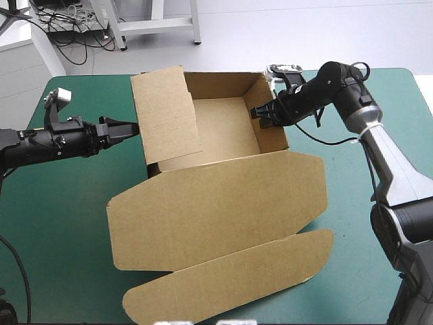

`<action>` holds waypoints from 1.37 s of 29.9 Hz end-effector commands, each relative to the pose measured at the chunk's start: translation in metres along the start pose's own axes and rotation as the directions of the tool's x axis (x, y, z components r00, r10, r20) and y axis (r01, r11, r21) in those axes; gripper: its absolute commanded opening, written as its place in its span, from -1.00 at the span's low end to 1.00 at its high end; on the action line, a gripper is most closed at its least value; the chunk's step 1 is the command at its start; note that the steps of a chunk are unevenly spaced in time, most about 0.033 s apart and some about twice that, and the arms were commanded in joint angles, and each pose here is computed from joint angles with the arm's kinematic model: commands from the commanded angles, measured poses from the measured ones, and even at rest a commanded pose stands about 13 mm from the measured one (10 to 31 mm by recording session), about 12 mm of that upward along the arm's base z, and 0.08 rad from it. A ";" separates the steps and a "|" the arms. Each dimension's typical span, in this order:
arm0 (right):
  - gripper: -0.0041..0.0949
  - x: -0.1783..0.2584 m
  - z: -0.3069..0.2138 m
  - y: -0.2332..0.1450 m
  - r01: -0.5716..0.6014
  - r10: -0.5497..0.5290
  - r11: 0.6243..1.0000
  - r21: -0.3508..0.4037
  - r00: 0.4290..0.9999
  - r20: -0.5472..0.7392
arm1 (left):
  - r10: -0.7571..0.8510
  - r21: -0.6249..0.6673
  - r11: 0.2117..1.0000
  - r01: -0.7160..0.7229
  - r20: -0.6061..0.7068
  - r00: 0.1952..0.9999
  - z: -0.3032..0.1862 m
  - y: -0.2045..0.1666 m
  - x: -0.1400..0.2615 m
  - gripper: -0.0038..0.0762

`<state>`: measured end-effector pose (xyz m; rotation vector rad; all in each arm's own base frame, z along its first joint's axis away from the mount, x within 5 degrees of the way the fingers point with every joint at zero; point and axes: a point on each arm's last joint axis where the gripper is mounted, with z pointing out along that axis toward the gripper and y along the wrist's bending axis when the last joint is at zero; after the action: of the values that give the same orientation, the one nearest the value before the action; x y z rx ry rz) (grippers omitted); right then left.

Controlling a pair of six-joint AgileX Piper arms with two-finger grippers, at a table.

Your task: Fold the box

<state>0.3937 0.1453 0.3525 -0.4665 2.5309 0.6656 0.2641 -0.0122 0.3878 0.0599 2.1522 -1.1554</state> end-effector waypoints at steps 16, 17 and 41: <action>-0.95 -0.012 0.004 0.064 -0.002 0.012 0.999 -0.054 0.983 0.182 | 0.057 0.101 0.993 -0.059 0.028 0.998 -0.016 -0.036 0.003 0.40; -0.95 -0.011 0.006 0.067 0.005 0.003 0.999 -0.041 0.983 0.182 | 0.057 0.101 0.993 -0.059 0.028 0.998 -0.016 -0.036 0.003 0.40; -0.94 0.000 0.022 0.112 0.040 -0.047 0.998 0.039 0.980 0.193 | 0.139 -0.407 0.894 -0.188 -0.147 0.979 0.005 -0.007 0.017 0.13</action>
<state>0.3642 0.2502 0.3385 -0.4825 2.4636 0.5005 0.2543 -0.0144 0.3639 0.1063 2.4836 -0.6104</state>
